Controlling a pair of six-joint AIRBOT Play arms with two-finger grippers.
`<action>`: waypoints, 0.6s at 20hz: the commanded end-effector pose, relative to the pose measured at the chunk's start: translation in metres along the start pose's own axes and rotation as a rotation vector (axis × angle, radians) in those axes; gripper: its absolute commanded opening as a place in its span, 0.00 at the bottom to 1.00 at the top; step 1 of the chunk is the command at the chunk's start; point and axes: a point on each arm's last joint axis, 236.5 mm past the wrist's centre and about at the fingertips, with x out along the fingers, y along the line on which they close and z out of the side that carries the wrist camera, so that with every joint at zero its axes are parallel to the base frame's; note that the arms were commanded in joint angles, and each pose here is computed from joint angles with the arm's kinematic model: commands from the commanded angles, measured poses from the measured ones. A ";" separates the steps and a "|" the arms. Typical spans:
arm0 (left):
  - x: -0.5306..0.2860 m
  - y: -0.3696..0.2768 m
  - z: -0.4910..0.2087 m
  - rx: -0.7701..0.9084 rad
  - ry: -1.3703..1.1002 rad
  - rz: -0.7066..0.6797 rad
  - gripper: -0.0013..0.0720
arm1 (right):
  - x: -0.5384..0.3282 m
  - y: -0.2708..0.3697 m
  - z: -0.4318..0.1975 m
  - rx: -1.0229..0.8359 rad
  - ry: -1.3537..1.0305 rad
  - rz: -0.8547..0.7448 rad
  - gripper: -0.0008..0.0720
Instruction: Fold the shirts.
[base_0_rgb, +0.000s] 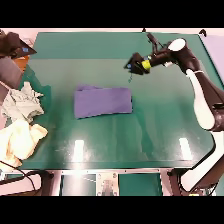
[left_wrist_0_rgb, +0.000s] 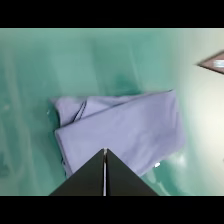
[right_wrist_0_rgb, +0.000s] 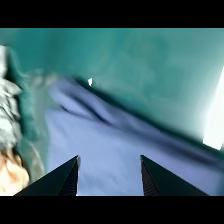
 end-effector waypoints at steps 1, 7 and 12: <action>0.022 0.023 -0.021 -0.076 0.044 0.021 0.05 | 0.003 -0.070 -0.058 0.140 0.112 -0.042 0.64; 0.044 0.043 -0.040 -0.146 0.069 0.030 0.05 | 0.053 -0.121 -0.129 0.287 0.160 -0.026 0.83; 0.044 0.049 -0.040 -0.150 0.067 0.057 0.05 | 0.075 -0.094 -0.124 0.257 0.121 0.028 0.83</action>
